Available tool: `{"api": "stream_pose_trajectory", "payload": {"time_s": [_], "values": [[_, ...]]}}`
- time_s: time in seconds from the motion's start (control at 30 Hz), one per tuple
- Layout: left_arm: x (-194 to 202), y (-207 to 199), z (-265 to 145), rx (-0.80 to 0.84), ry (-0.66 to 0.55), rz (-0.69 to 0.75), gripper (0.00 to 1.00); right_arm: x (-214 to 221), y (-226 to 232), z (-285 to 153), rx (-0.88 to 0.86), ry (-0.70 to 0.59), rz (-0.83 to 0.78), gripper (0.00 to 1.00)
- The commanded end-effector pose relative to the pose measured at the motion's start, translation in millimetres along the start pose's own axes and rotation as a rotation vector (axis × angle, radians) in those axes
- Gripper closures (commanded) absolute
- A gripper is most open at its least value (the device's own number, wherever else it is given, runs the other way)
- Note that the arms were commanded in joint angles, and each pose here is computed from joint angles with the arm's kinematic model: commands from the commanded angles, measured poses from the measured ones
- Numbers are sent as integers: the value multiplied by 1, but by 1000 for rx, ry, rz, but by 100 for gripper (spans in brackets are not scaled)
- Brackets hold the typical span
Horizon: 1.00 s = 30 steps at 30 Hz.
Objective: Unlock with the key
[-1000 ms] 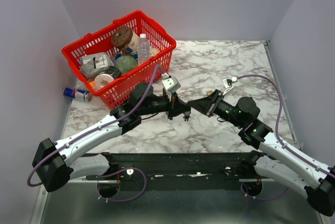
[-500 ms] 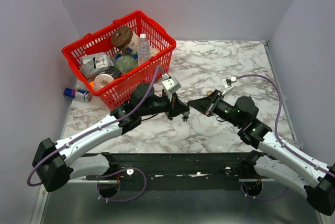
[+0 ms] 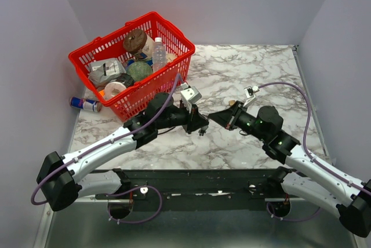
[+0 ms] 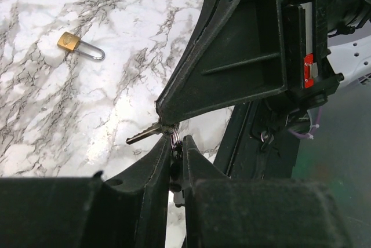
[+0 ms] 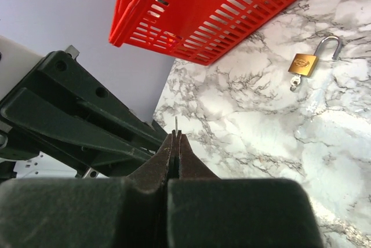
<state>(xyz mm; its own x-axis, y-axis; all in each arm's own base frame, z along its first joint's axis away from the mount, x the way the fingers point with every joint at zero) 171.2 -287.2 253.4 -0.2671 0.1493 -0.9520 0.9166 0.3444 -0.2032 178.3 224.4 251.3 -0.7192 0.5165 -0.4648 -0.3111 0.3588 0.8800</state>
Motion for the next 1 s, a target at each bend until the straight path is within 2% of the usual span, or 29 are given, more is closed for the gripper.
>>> {"api": "stream_pose_trajectory", "payload": {"time_s": [0.0, 0.03, 0.13, 0.23, 0.43, 0.6, 0.97], "values": [[-19, -1, 3, 1, -51, 28, 83, 4, -10, 2, 51, 19, -47, 99], [-19, -1, 4, 7, -49, 26, 90, 4, -8, 2, 45, 19, -44, 99], [-16, -2, 7, 24, -30, 27, 100, 6, -5, 2, 21, 28, -6, 99], [-15, -1, 8, 19, -25, 32, 100, 6, -1, 2, -6, 28, 23, 99], [-16, 2, 6, -3, -31, 43, 100, 11, -9, 4, 63, 74, 34, 99], [-15, 2, 6, -8, -29, 46, 100, 16, -16, 4, 103, 107, 33, 94], [-13, 4, 7, -18, -23, 53, 100, 19, -11, 7, 67, 146, 28, 86]]}}
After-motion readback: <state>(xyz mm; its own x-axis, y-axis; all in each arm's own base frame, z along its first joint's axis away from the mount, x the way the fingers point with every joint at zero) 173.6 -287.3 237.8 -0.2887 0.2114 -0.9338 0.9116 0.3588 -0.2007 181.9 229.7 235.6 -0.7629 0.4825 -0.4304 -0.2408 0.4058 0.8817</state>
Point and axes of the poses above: each gripper's point midway between its finger pads, its own z axis out along the fingers, its own y axis along the line the jaws close on, x = y × z, the point moved 5 cm from there along -z, back along the fingers, and after that the axes turned 9 degrees about z, right-handed, at the moved point
